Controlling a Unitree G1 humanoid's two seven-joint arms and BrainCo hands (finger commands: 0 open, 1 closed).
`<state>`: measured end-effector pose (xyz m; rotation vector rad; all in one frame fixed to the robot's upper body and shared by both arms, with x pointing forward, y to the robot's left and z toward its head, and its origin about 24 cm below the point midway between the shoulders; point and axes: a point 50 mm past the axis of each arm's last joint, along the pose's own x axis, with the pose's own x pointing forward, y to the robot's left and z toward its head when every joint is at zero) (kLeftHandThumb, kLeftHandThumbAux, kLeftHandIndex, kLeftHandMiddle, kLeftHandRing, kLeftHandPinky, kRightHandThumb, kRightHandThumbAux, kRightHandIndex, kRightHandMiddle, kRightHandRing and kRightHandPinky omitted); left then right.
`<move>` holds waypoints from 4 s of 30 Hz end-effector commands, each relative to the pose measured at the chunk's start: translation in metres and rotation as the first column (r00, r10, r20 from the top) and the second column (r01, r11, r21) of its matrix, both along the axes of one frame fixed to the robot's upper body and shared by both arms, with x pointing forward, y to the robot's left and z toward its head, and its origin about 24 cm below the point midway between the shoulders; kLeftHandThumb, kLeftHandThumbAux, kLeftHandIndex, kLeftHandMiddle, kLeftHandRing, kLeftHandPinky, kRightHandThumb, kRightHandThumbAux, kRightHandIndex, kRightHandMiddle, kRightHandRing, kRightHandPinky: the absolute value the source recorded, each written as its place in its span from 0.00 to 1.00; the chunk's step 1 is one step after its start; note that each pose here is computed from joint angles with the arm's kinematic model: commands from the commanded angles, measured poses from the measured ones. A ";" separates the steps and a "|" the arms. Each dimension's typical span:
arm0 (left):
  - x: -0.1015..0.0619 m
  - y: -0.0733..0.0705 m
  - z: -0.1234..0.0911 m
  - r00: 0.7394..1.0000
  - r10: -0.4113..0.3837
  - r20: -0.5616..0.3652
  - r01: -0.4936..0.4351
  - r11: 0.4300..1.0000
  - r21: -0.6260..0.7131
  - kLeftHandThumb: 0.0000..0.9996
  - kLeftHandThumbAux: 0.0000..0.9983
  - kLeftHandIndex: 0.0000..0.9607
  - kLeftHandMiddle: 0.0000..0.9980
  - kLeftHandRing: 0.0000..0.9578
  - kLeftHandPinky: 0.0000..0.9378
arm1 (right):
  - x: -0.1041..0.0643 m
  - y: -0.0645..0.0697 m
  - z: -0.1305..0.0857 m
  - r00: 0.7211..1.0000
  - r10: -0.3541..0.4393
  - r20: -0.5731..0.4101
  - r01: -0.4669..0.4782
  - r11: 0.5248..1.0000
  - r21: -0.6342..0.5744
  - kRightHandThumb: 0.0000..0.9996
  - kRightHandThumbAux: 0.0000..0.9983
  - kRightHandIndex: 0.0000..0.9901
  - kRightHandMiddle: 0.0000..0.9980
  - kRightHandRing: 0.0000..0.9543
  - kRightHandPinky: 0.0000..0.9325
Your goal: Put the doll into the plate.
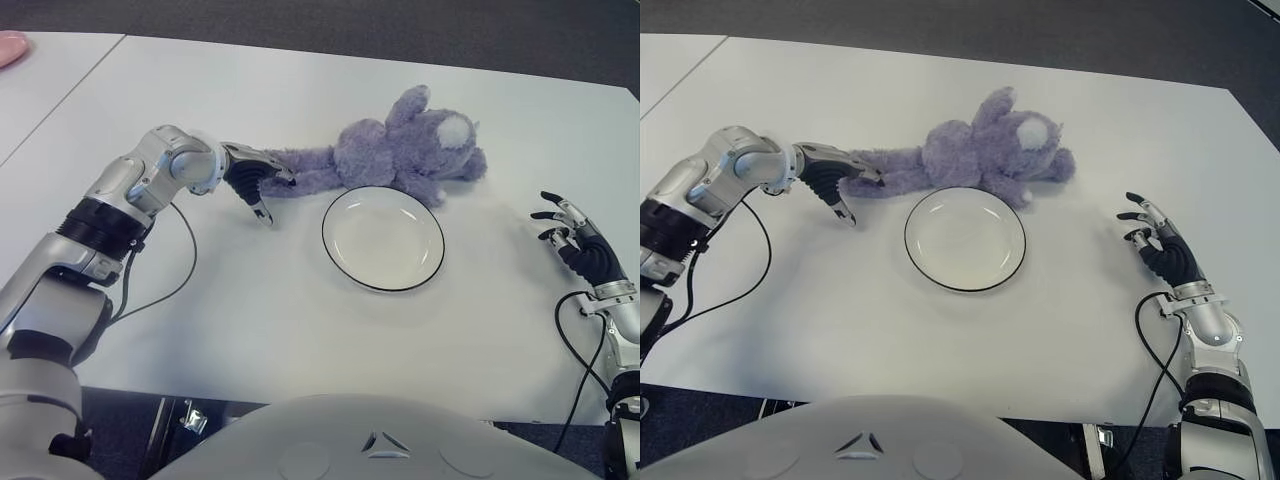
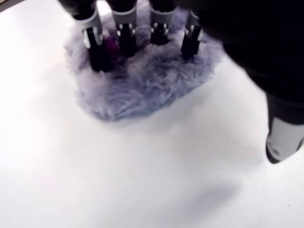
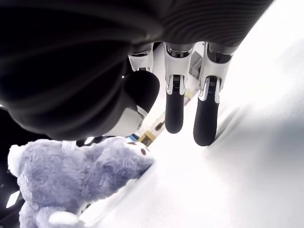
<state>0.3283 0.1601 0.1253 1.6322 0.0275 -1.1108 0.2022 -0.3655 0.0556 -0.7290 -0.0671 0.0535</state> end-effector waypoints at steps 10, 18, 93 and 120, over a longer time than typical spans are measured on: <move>-0.015 0.009 -0.030 0.989 0.029 -0.146 -0.015 0.995 0.094 0.00 0.53 0.14 0.10 0.12 0.18 | -0.027 0.023 -0.056 0.988 -0.024 -0.154 0.046 0.989 0.141 1.00 0.75 0.07 0.08 0.25 0.44; -0.015 0.009 -0.030 0.989 0.030 -0.145 -0.016 0.995 0.094 0.00 0.53 0.14 0.10 0.12 0.18 | -0.028 0.023 -0.057 0.987 -0.027 -0.160 0.051 0.988 0.145 1.00 0.75 0.07 0.08 0.25 0.44; 0.066 -0.047 0.037 0.962 0.184 0.202 0.002 0.736 -0.677 0.00 0.54 0.09 0.02 0.01 0.01 | -0.013 0.038 -0.070 0.981 0.008 -0.191 0.014 0.994 0.112 1.00 0.75 0.17 0.11 0.25 0.45; 0.064 -0.052 0.018 0.969 0.060 -0.238 -0.144 0.926 -0.350 0.00 0.46 0.00 0.00 0.00 0.00 | -0.020 0.042 -0.071 0.989 -0.003 -0.150 0.002 1.000 -0.008 1.00 0.74 0.17 0.11 0.31 0.45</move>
